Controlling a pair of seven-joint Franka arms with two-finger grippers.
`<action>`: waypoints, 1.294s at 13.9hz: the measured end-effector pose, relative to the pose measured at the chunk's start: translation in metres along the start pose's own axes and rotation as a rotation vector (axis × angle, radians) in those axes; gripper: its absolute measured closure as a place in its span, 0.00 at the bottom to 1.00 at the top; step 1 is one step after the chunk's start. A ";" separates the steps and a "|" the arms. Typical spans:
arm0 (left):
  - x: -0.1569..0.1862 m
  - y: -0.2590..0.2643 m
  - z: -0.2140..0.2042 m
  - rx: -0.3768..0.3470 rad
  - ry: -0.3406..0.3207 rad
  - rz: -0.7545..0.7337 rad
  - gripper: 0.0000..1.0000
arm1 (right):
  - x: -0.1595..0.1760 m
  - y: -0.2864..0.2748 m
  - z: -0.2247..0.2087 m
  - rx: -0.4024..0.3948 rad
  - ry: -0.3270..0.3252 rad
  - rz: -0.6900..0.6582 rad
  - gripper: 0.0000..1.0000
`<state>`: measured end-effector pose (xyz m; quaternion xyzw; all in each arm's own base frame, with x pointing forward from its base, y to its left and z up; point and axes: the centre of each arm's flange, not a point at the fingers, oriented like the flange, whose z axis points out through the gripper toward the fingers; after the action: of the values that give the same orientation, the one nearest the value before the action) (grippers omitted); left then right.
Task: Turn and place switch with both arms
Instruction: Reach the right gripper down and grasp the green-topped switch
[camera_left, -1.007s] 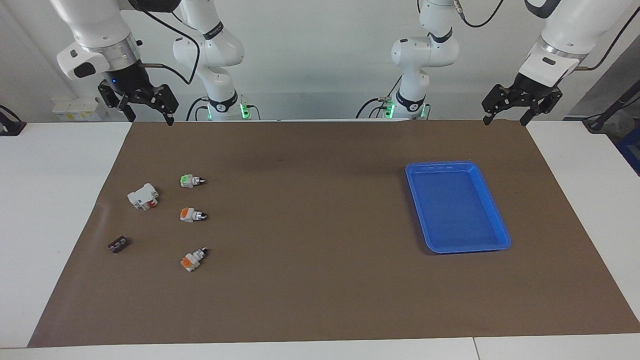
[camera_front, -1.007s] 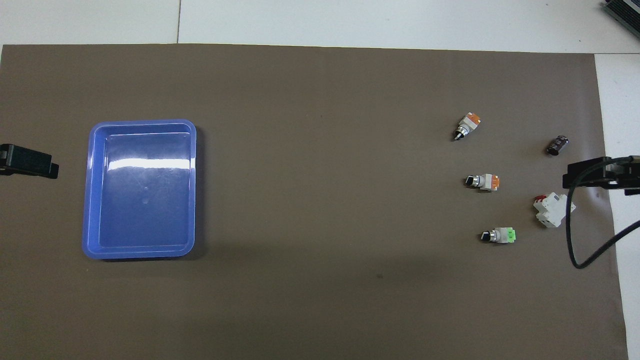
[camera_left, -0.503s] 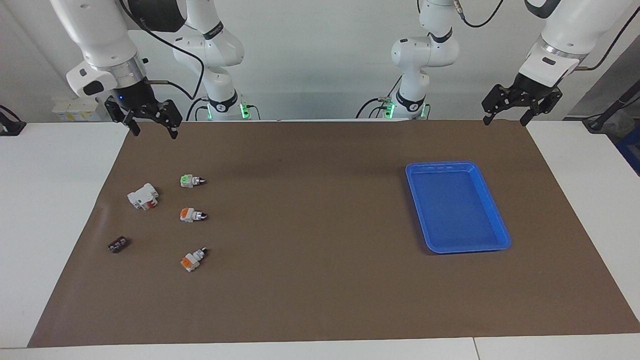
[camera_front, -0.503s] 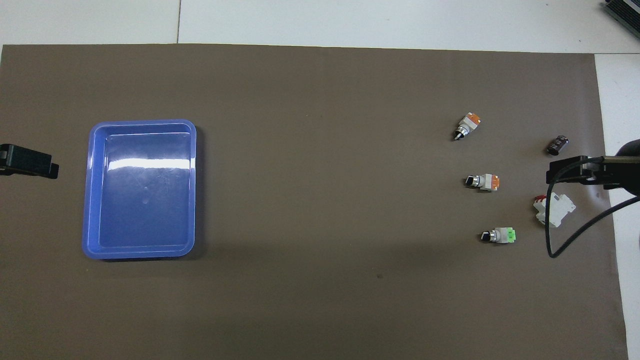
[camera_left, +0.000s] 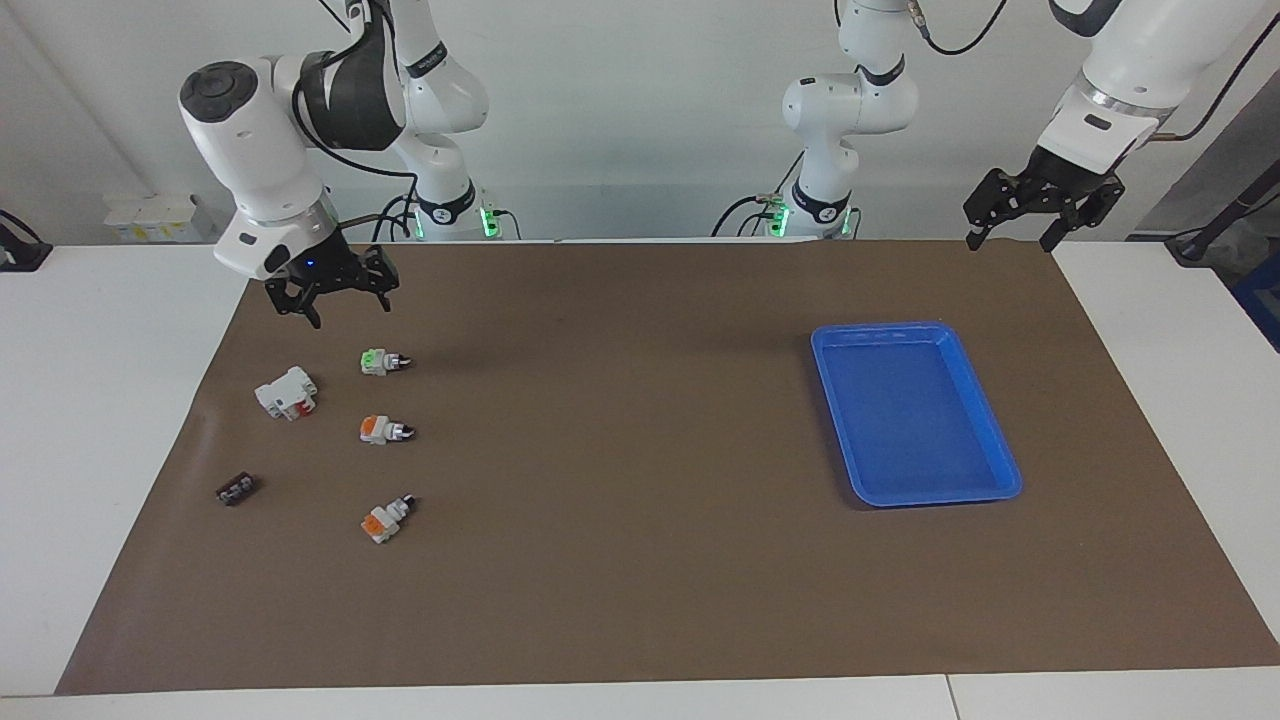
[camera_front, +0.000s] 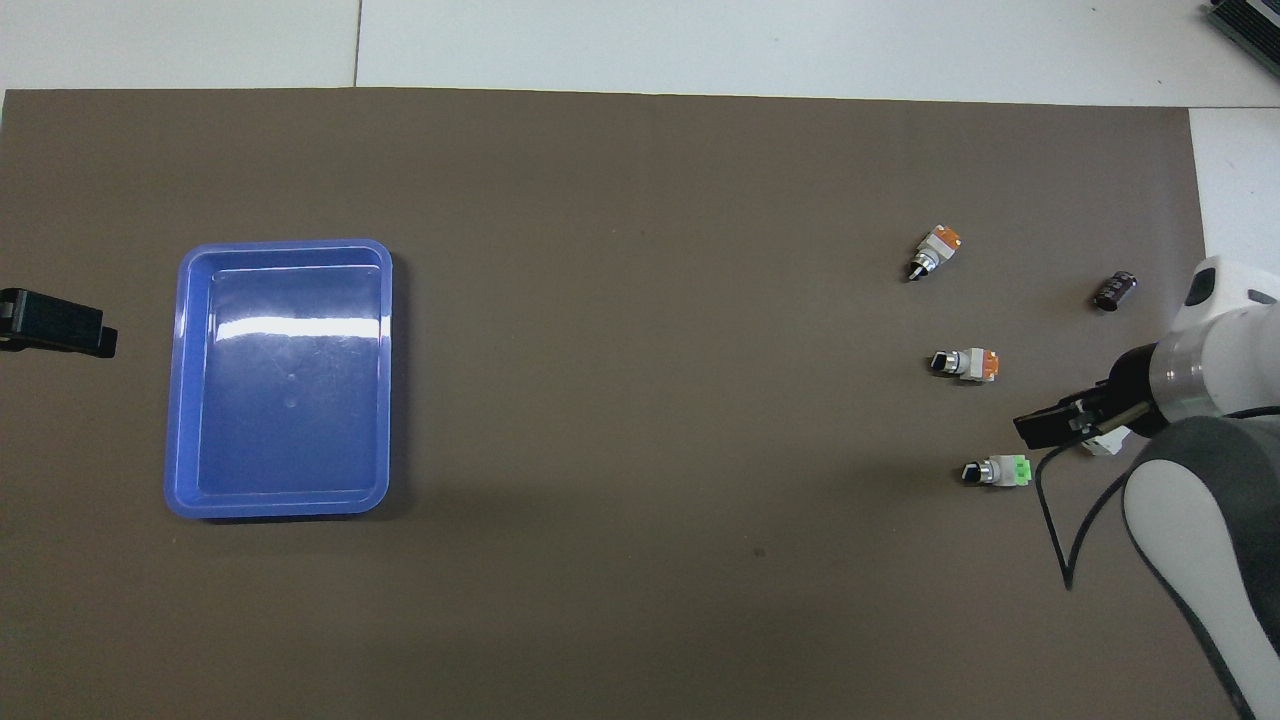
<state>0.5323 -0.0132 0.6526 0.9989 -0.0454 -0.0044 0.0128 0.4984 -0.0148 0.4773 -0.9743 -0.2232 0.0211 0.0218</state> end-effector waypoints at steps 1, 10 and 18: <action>0.000 0.000 0.000 0.000 0.000 0.000 0.00 | -0.009 0.005 0.012 0.019 -0.011 -0.117 0.00; 0.000 0.000 0.000 0.000 0.000 0.000 0.00 | -0.048 0.023 0.138 -0.030 0.038 -0.974 0.00; 0.000 0.000 0.000 0.000 -0.001 0.000 0.00 | -0.052 0.028 0.186 -0.098 0.055 -1.089 0.00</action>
<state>0.5322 -0.0132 0.6526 0.9989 -0.0455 -0.0048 0.0128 0.4540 -0.0564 0.2922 -0.7179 -0.6955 -0.0290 -0.0099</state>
